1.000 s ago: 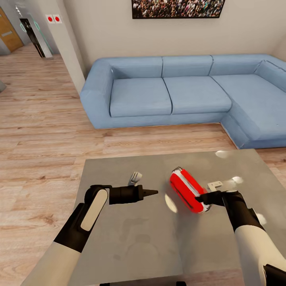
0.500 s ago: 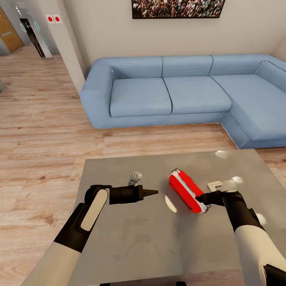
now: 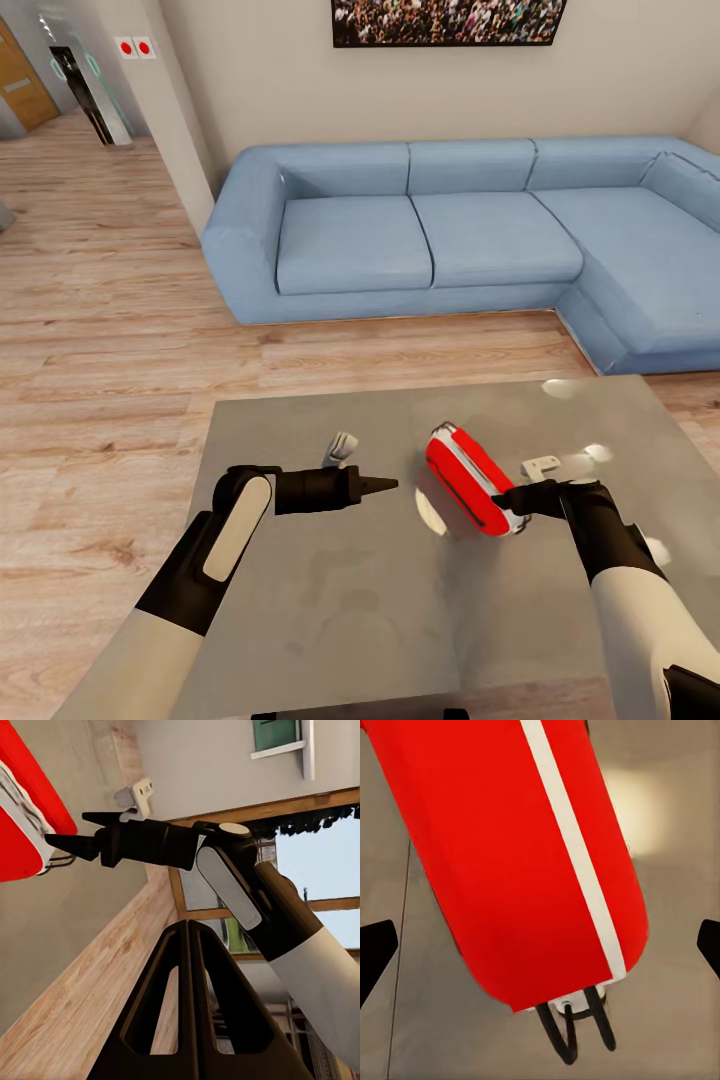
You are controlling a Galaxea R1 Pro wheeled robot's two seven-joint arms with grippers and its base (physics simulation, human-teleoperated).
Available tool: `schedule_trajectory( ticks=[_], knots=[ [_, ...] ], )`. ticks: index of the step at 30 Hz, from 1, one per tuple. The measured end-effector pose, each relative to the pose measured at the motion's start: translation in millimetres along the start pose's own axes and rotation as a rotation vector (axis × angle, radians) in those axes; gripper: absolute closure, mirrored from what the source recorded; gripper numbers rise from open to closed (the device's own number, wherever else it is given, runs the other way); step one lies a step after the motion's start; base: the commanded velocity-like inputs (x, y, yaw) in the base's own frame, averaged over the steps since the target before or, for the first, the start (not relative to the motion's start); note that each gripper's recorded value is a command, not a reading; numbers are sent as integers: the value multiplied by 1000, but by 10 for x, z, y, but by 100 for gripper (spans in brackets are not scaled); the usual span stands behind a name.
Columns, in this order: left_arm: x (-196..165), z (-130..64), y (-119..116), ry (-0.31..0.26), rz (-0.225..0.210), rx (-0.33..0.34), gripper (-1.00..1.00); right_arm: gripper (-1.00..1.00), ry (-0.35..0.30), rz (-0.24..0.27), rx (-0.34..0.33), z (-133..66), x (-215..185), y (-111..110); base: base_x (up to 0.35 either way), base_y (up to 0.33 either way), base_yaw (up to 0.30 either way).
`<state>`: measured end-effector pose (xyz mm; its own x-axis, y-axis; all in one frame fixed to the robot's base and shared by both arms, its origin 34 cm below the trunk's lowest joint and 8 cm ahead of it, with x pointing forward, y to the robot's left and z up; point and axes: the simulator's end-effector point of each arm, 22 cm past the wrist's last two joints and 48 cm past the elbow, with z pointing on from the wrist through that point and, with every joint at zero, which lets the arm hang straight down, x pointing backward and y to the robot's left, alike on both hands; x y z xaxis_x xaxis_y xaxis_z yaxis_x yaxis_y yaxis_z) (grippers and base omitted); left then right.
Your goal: Turn on the radio receiver that's on the table in the living room.
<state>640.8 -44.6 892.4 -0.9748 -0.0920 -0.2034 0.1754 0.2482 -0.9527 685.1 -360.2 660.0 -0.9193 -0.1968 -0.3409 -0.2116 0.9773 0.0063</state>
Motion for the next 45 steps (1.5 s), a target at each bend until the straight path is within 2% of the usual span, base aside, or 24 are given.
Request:
schedule_trajectory(
  ticks=[8, 13, 16, 20, 23, 25, 31, 45],
  knots=[
    [-8, -7, -9, -2, -1, 4, 100, -100, -3, -3, 7, -31, -28, -45, 0, 0, 0],
    [-72, -29, -99, -19, 23, 18, 100, -100, -33, -4, 25, -160, -217, -136, 0, 0, 0],
    [-100, -39, -150, -25, 37, 24, 100, -100, -57, 19, 23, -392, -466, -185, 0, 0, 0],
    [-113, -50, -163, -28, 43, 25, 100, -100, -83, 60, -29, -750, -751, -132, 0, 0, 0],
    [-129, -55, -186, -32, 55, 24, 100, -100, -113, 44, -27, -1070, -946, -143, 0, 0, 0],
    [-144, -60, -221, -34, 67, 27, 100, -100, -107, 29, -5, -1144, -921, -168, 0, 0, 0],
    [-173, -78, -287, -39, 87, 34, 100, -100, -81, 13, 19, -1185, -797, -184, 0, 0, 0],
    [-191, -93, -337, -43, 92, 45, 100, -100, -71, 13, 25, -1183, -763, -194, 0, 0, 0]
  ],
)
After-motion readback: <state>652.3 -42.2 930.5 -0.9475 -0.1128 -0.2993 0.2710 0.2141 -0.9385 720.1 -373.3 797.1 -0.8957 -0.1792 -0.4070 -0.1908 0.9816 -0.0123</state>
